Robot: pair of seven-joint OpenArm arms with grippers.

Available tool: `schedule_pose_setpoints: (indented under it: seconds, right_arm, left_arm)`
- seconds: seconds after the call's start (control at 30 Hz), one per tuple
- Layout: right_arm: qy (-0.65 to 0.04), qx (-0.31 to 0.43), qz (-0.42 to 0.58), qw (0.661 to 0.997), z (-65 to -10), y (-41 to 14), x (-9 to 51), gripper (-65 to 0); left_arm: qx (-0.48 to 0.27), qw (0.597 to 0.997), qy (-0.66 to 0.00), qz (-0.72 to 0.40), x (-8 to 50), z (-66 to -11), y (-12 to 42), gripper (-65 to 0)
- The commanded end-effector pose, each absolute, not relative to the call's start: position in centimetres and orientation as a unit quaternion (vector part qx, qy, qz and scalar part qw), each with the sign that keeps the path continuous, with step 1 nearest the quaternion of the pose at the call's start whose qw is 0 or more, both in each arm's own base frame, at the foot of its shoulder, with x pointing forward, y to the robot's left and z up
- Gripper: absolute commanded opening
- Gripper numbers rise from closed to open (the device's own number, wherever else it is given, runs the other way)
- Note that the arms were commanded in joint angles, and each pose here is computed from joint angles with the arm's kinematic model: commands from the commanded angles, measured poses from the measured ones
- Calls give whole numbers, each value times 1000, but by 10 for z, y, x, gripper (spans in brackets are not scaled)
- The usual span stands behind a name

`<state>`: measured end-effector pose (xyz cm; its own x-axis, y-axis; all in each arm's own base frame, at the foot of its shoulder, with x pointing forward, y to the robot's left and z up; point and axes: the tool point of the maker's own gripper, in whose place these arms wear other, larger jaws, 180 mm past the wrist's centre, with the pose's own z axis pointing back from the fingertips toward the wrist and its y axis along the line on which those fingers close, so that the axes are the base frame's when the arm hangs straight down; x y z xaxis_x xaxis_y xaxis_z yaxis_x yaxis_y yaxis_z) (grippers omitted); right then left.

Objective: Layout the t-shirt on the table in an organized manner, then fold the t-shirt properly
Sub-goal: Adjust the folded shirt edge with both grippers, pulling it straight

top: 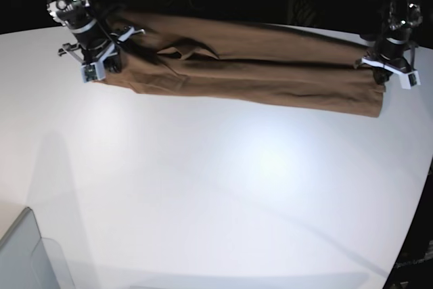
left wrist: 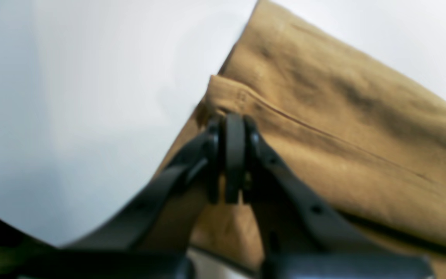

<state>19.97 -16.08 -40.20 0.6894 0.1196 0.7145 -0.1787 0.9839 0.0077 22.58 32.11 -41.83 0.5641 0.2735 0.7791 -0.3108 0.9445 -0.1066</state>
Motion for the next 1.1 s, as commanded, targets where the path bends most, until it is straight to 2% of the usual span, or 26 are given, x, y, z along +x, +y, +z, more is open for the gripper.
schedule_pose_setpoints:
  seconds: [0.0, 0.1, 0.3, 0.47, 0.73, 0.93, 1.07]
  right_arm:
    - [-399, 43, 80, 913, -399, -160, 207, -650]
    - [-380, 56, 69, 921, -418, -159, 207, -650]
    - [-357, 77, 56, 929, -443, -153, 211, -650]
    - [-358, 83, 53, 929, -447, -151, 222, -650]
    - [-359, 85, 55, 928, -452, -155, 239, -650]
    - [-360, 85, 54, 928, -451, -155, 240, -650]
    - [-361, 86, 53, 927, -451, -154, 241, -650]
  left_arm:
    - [29, 877, -452, 157, 231, -408, 327, -645]
    - [30, 878, -452, 154, 231, -407, 328, -624]
    - [21, 893, -425, 150, 231, -408, 323, -416]
    - [32, 880, -447, 158, 236, -389, 335, -323]
    - [47, 866, -468, 166, 235, -368, 352, -313]
    - [-29, 876, -474, 80, 239, -371, 315, -312]
    - [-27, 884, -457, 92, 232, -386, 323, -312]
